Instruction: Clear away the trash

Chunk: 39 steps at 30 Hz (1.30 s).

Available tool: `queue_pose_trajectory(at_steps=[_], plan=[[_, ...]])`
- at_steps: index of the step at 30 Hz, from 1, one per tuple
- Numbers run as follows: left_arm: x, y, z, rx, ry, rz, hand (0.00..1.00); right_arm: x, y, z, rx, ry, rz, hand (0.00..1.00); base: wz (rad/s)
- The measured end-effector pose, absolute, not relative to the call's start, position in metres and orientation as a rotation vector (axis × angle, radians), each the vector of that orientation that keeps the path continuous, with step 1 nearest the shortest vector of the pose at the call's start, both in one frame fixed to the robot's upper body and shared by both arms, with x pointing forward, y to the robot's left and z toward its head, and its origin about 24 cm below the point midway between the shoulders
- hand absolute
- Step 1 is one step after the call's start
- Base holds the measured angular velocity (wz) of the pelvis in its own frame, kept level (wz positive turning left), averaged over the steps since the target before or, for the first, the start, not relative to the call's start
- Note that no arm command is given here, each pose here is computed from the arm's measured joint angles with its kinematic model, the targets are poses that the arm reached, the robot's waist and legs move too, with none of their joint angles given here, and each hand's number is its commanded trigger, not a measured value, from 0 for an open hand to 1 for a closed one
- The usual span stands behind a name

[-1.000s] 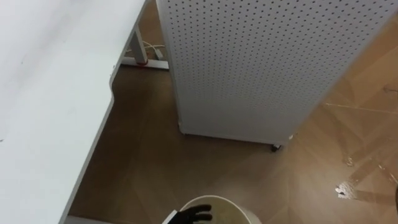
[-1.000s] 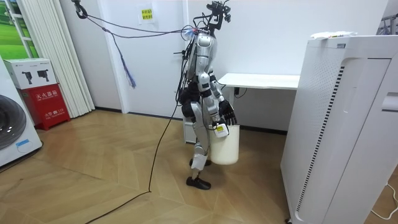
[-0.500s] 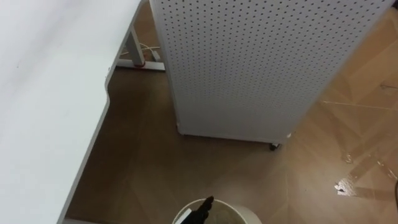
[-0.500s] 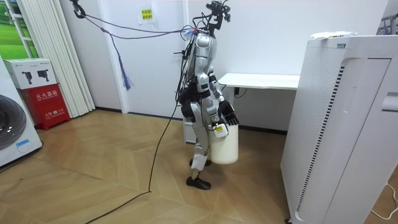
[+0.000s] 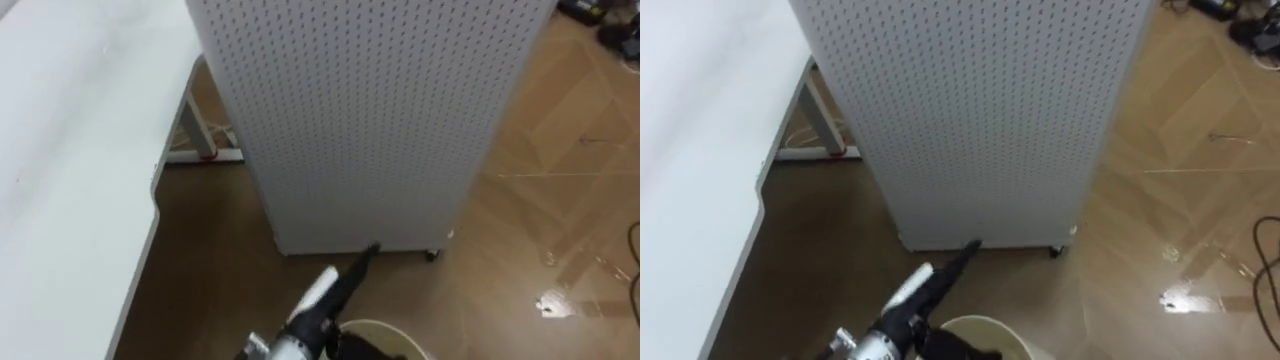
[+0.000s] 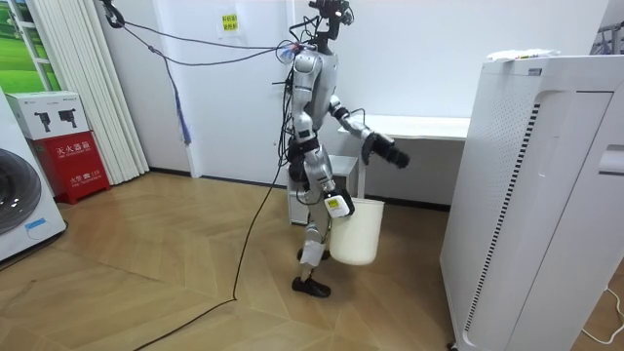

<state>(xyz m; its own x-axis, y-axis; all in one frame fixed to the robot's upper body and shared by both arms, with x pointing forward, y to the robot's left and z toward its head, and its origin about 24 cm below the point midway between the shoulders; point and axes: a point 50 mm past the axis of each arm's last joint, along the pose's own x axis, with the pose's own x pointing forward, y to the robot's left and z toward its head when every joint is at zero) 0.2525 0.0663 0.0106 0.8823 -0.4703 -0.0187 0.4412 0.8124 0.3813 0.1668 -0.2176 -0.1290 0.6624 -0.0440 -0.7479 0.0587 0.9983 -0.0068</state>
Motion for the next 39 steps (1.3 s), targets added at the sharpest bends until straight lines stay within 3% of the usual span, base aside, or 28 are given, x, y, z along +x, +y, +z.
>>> queue_pose_trajectory(at_steps=[12,24,29,39], plan=[[0.259,0.118,0.055,0.651,-0.395,-0.132,0.0,0.166,-0.208,-0.127,0.066,0.812,-0.048,1.0,-0.56],[0.253,0.127,0.099,0.721,-0.651,0.039,0.0,0.157,-0.217,-0.129,0.061,0.837,-0.048,1.0,-0.05],[0.253,0.132,0.101,0.749,-0.673,0.077,0.0,0.155,-0.216,-0.13,0.049,0.849,-0.023,1.0,-0.44],[0.253,0.143,0.108,0.772,-0.733,0.184,0.0,0.138,-0.243,-0.13,-0.046,0.894,-0.065,1.0,-0.53]])
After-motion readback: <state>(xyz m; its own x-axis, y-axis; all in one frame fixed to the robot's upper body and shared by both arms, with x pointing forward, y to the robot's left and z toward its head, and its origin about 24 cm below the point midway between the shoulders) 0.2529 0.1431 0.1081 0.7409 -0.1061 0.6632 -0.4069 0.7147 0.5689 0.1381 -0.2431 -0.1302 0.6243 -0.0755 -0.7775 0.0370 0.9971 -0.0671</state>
